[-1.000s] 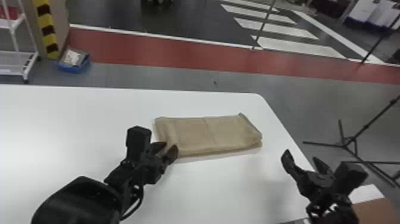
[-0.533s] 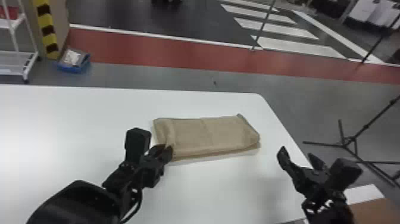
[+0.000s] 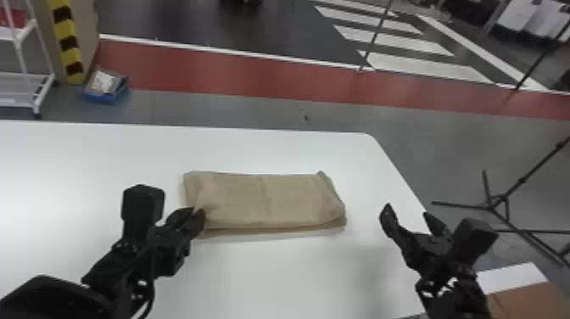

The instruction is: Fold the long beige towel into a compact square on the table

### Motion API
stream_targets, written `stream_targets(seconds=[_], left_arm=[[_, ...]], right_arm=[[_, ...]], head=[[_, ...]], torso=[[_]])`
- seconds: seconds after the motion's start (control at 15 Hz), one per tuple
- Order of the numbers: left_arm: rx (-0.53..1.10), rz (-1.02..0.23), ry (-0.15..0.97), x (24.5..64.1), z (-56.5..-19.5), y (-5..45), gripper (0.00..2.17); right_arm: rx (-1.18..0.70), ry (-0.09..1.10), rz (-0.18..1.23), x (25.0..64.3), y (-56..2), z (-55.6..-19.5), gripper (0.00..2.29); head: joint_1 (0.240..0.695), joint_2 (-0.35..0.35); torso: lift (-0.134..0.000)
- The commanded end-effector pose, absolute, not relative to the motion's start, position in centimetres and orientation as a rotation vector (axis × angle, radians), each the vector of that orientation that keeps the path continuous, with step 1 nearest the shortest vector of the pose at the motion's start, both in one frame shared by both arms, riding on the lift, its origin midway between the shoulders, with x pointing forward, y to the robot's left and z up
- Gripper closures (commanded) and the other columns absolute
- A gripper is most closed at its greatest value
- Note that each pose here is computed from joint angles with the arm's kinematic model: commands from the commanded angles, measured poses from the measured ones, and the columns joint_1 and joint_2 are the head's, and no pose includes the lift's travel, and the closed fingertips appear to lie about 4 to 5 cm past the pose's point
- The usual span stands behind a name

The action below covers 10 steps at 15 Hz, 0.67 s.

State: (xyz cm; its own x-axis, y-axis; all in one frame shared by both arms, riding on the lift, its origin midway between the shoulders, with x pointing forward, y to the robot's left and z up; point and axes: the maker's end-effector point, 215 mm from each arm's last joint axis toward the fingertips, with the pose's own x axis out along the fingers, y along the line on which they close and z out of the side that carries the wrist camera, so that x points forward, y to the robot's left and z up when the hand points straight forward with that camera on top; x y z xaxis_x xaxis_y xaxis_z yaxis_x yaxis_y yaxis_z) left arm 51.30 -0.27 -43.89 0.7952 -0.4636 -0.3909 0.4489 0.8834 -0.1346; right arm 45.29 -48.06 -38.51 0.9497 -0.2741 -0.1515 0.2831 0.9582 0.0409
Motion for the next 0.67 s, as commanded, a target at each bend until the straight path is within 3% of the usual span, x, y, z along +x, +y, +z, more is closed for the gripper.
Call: stream_targets(seconds=[0.0,0.33,0.6], left_arm=[[-0.006,-0.437,0.449,51.5,-45.5,4.1,1.01],[-0.014,-0.361,0.450,50.4,-46.2,10.5,1.01],[-0.027,-0.357,0.430,48.8,-44.8,10.9,1.01]], right_arm=[[0.060,0.150,-0.269,45.7,-47.2,-38.4,0.10],[0.056,0.167,-0.259,45.8,-46.3,-38.7,0.10],[0.055,0.177,-0.239,46.4,-44.5,-38.8,0.10]], head=[[0.695,-0.350],[0.695,-0.350],[0.695,-0.350]], torso=[[-0.123],[-0.123],[-0.123]])
